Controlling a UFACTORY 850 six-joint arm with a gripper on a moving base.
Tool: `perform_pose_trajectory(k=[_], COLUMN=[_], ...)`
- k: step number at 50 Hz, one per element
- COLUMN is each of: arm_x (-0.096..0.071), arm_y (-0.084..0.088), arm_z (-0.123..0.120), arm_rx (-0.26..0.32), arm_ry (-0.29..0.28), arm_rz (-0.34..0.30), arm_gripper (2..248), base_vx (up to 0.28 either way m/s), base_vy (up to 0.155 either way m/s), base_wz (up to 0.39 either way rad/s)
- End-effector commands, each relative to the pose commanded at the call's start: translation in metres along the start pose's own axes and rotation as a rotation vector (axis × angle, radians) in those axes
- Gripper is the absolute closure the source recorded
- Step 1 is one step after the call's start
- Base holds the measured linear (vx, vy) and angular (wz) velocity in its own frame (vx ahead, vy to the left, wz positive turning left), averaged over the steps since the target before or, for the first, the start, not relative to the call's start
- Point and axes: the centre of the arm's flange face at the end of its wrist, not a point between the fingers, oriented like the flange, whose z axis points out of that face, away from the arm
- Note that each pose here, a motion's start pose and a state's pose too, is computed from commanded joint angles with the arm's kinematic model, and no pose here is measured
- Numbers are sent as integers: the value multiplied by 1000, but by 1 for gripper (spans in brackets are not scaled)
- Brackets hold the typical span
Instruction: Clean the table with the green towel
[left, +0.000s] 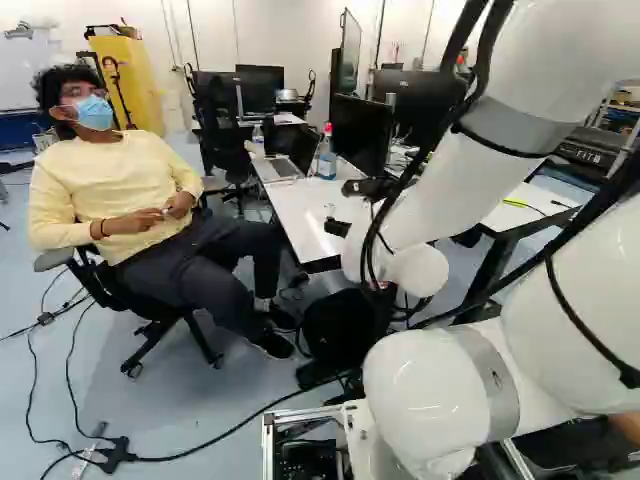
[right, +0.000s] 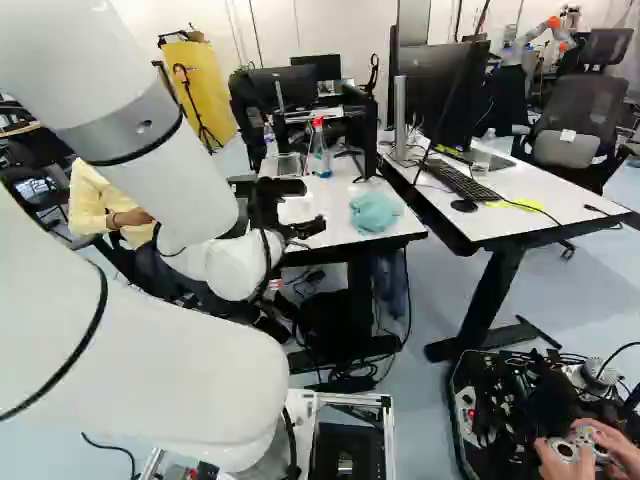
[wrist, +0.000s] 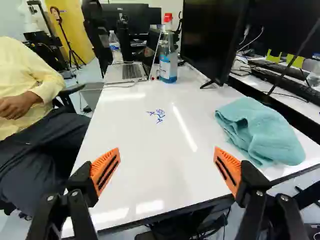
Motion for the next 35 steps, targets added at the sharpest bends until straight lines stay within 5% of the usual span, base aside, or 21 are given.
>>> perform_pose_trajectory(k=[35], arm_x=[27], arm_y=[20], arm_z=[-1], arm_rx=[-70], arm_ry=[83], arm_rz=[21], arm_gripper=[3], base_vx=[0], base_vy=[0], base_wz=[0])
